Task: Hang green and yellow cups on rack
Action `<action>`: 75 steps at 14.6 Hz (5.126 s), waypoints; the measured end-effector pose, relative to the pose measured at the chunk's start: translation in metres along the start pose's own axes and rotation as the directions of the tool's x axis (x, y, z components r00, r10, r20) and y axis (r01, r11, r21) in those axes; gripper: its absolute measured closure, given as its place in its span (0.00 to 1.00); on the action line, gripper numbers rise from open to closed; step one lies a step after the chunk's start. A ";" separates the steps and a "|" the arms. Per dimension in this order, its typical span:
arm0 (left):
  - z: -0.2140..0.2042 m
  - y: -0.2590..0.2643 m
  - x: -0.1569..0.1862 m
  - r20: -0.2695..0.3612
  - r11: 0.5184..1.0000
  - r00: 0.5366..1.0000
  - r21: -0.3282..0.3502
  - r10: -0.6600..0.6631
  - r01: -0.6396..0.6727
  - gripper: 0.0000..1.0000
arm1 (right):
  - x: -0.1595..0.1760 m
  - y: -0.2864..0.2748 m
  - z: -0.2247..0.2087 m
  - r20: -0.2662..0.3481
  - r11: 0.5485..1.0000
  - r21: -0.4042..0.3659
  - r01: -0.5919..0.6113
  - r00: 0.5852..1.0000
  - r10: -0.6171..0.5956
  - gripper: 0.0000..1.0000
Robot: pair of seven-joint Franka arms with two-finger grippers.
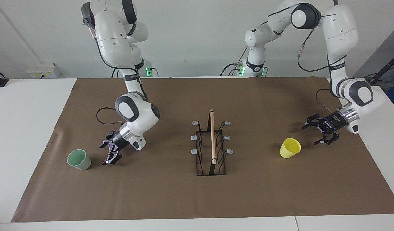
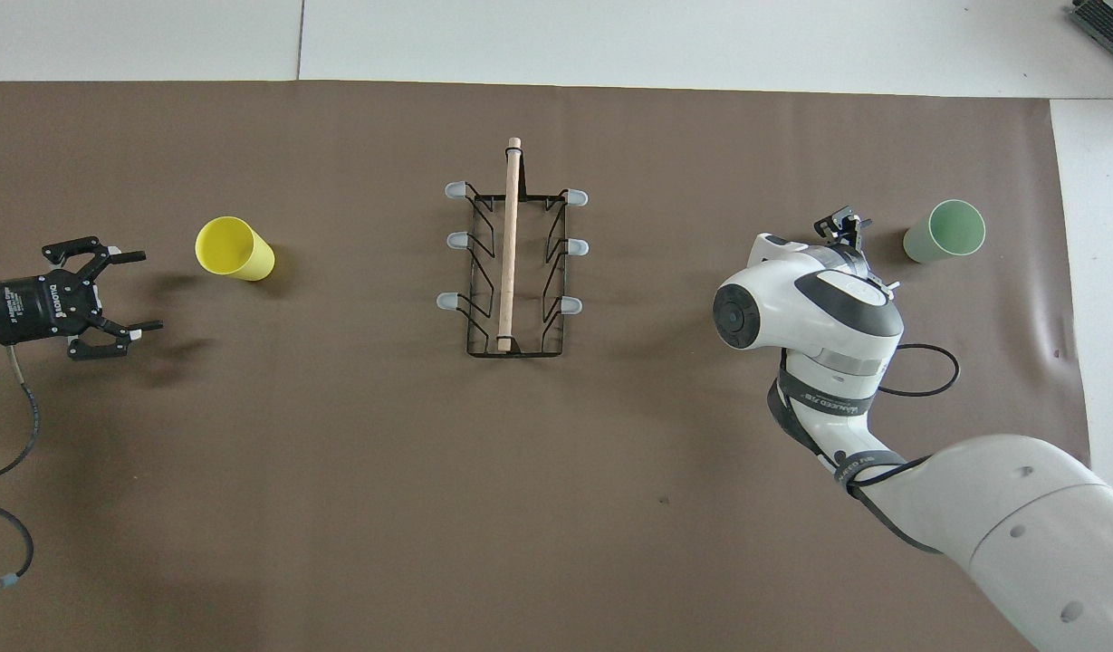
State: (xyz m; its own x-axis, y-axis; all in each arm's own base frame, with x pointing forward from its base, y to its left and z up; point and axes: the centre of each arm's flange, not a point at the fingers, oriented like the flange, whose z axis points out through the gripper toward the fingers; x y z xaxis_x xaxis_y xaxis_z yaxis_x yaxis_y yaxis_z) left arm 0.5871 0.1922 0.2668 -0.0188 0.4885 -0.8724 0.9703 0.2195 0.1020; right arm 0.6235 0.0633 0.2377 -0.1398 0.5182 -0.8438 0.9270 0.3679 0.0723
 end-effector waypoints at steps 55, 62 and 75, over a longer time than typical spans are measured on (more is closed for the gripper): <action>0.084 0.040 -0.183 -0.506 0.868 0.711 0.202 0.489 -0.454 0.32 | -0.070 -0.021 0.016 -0.331 0.957 -0.046 -0.287 0.908 0.257 0.33; 0.091 0.023 -0.251 -0.576 0.691 0.389 0.528 0.718 -0.493 0.32 | -0.113 0.031 -0.083 -0.496 0.803 0.400 -0.442 0.633 0.595 0.33; 0.128 0.002 -0.323 -0.554 0.513 0.051 0.728 0.831 -0.454 0.32 | -0.159 0.059 -0.213 -0.517 0.479 0.855 -0.199 -0.259 0.816 0.33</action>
State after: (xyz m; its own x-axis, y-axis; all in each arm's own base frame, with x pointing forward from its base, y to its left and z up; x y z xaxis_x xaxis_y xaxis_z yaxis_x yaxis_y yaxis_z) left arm 0.6261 -0.0728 0.4874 0.6719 0.6751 0.3046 0.6824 -0.7241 0.0998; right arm 0.6260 0.1672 0.4895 0.6129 0.5652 0.5522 0.7690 -0.5874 -0.2523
